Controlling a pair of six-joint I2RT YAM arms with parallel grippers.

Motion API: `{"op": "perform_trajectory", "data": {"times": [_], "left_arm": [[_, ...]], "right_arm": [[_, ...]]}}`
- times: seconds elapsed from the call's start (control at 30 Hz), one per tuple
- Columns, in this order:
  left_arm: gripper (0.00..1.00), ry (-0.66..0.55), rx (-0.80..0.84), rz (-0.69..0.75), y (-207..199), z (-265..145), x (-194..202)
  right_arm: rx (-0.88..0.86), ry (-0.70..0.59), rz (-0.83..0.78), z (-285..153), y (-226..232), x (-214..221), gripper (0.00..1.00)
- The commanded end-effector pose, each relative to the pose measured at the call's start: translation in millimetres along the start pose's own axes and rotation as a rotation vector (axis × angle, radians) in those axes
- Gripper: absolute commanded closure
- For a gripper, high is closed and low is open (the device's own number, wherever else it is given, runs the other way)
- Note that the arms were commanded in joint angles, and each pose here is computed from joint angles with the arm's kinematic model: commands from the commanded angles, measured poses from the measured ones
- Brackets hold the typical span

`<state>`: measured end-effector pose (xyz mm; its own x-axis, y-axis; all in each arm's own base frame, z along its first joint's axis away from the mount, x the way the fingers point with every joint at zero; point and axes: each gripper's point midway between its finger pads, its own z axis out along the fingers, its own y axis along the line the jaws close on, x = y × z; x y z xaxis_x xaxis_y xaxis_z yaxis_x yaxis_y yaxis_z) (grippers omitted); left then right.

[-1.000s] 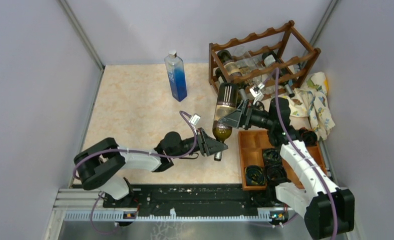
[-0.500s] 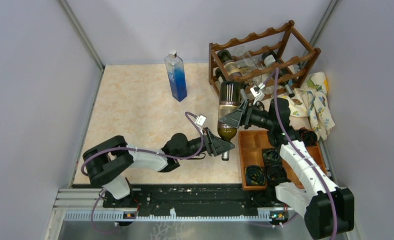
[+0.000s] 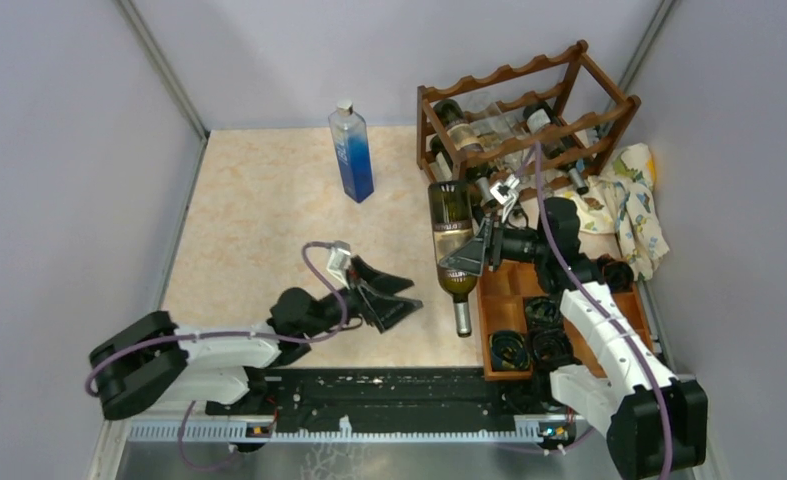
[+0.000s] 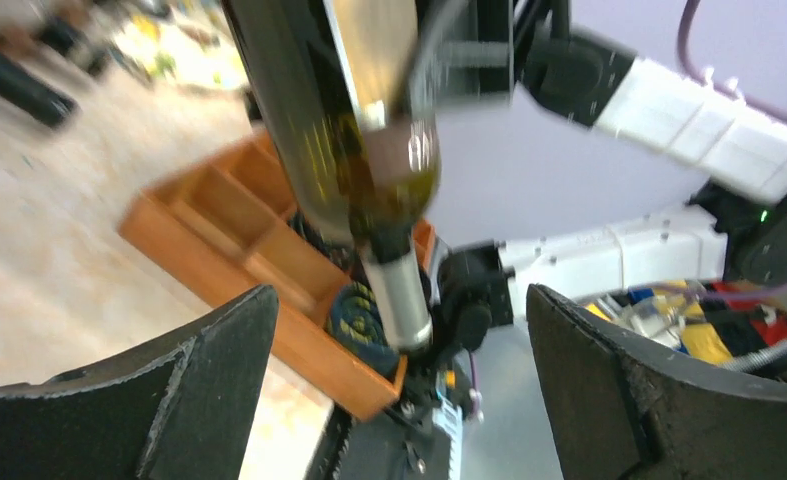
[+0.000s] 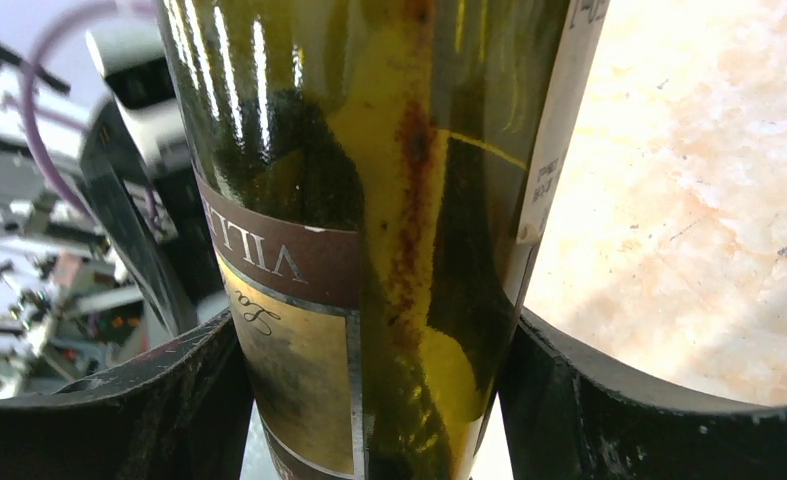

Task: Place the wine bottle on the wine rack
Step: Pick up the wine bottle from the center of the board.

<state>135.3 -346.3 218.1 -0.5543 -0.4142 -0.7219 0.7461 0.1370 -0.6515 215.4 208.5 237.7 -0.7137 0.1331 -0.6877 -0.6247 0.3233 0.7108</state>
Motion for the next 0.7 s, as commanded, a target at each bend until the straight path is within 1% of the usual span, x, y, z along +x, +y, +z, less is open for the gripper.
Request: {"op": "perform_trajectory", "data": {"times": [0.0,0.07,0.13,0.23,0.43,0.57,0.67], "left_arm": [[0.01,-0.016,0.015,0.059,-7,-6,-38],[0.01,-0.037,0.062,0.107,-21,-6,-56],[0.01,-0.061,0.066,0.131,-26,-4,-72],[0.02,-0.026,0.042,0.134,-25,10,-86],[0.01,0.016,0.035,0.103,-20,40,-90],[0.01,0.036,0.052,0.095,-16,59,-88],[0.01,0.027,0.066,0.076,-13,68,-88]], "right_arm": [[-0.134,0.042,-0.321,-12,33,-5,0.98],[-0.140,0.078,-0.362,-14,32,1,0.97],[-0.167,0.112,-0.394,-15,35,4,0.96],[-0.205,0.143,-0.439,-16,40,5,0.96],[-0.200,0.215,-0.508,-13,40,12,0.96],[-0.208,0.222,-0.515,-12,40,11,0.96],[-0.213,0.229,-0.511,-11,41,13,0.96]]}}
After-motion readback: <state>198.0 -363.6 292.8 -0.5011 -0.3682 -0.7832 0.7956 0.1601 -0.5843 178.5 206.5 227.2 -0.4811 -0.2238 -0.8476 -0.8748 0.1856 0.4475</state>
